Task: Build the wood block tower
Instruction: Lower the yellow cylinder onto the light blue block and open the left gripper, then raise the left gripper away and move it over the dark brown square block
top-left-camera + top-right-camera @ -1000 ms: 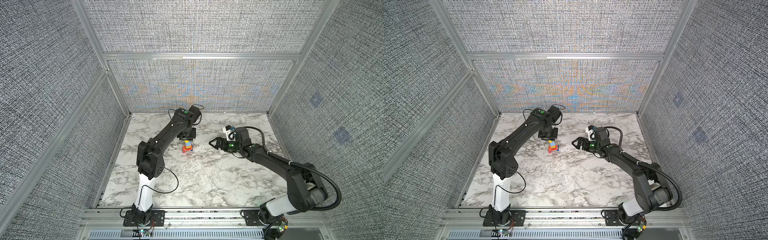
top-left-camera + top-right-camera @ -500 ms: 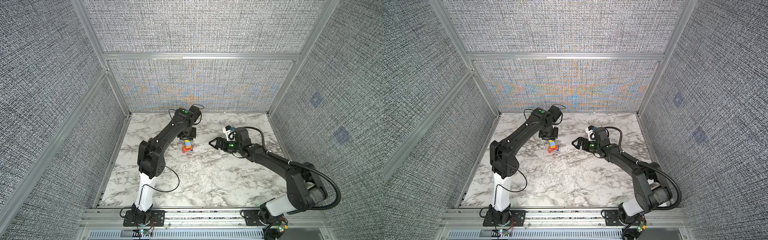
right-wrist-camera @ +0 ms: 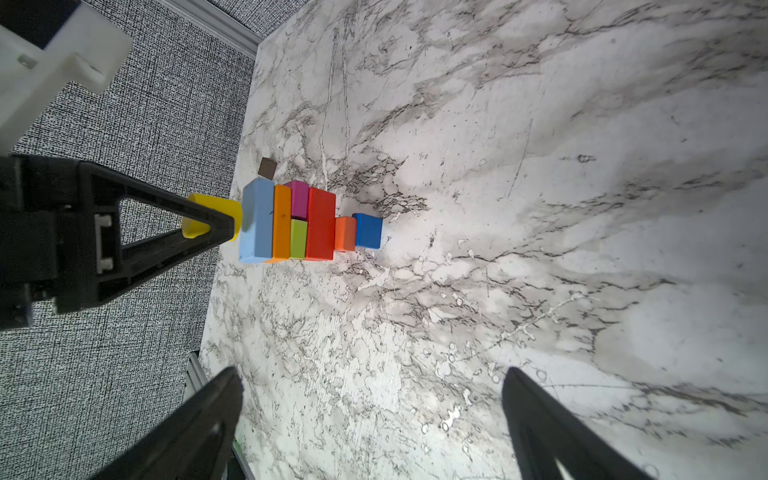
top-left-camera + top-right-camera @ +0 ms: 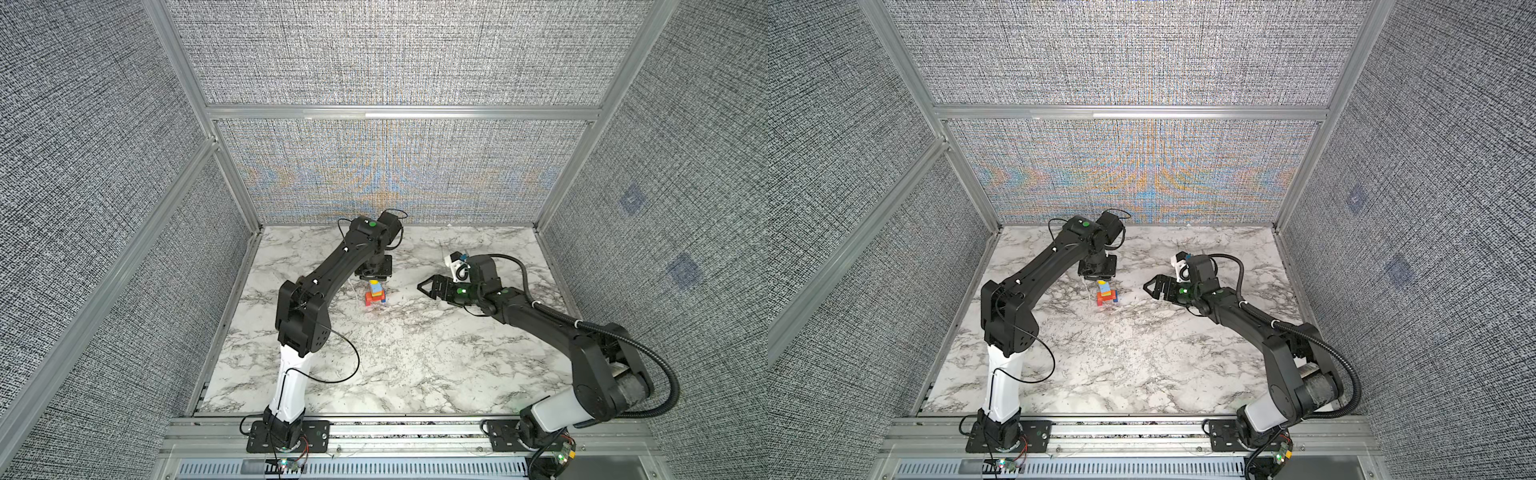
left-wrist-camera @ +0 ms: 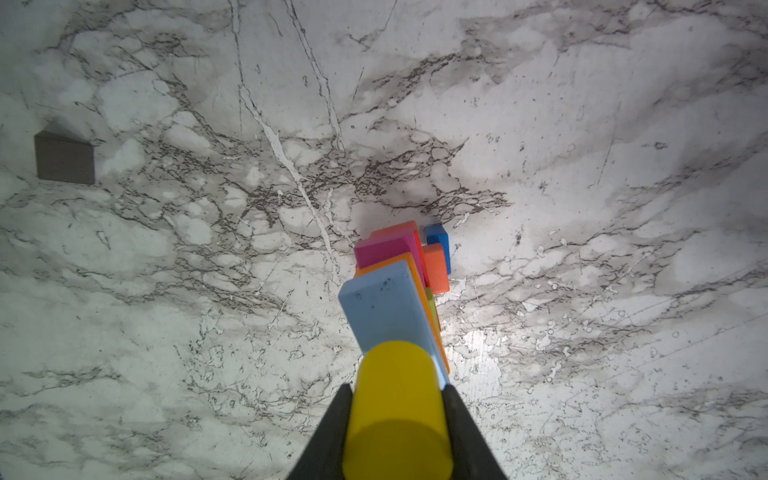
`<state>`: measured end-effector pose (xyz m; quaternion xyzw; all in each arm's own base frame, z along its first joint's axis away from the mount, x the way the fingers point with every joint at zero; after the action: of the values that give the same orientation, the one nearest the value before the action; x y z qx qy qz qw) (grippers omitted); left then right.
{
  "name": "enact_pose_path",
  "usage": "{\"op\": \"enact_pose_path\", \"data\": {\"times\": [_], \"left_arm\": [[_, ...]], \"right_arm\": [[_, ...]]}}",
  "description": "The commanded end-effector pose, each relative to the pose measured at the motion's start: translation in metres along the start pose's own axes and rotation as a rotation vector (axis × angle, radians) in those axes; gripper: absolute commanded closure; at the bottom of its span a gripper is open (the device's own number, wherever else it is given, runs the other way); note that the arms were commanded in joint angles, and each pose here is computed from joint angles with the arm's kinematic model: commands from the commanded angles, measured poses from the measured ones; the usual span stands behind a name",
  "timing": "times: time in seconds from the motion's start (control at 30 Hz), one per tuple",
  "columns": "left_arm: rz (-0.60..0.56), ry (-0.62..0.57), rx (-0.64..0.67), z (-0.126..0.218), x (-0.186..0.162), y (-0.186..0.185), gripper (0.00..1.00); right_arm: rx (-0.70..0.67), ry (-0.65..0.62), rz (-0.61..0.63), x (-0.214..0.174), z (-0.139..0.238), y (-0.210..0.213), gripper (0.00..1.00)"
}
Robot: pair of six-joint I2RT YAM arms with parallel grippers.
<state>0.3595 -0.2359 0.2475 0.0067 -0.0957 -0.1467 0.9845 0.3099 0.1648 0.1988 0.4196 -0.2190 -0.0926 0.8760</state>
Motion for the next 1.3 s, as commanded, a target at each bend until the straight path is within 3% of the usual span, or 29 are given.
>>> {"op": "enact_pose_path", "data": {"times": [0.0,0.8,1.0,1.27], "left_arm": [[-0.004,0.001,-0.005,-0.001,0.001,0.000,0.68],[-0.004,0.003,-0.009,-0.001,0.001,0.001,0.60],[-0.002,-0.006,0.001,0.003,0.001,0.002,0.52],[-0.025,-0.063,0.011,0.027,-0.003,0.008,0.33]], "right_arm": [[0.020,-0.004,0.011,0.002,0.000,0.003,0.01],[0.019,-0.004,0.012,0.002,0.001,0.004,0.01],[0.021,-0.006,0.016,0.002,0.002,0.005,0.01],[0.018,-0.011,0.025,0.001,0.004,0.005,0.01]]}}
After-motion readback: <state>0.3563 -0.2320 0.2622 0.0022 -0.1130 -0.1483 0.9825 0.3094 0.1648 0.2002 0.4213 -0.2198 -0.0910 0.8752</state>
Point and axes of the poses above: each gripper's point midway between its finger pads, its own z axis back along the fingers, its own y axis along the line the jaws close on, x = y × z, the point moved 10 cm from there along z, back along the fingers, and after that the axes turned 13 degrees about -z, right-handed, at the moved point
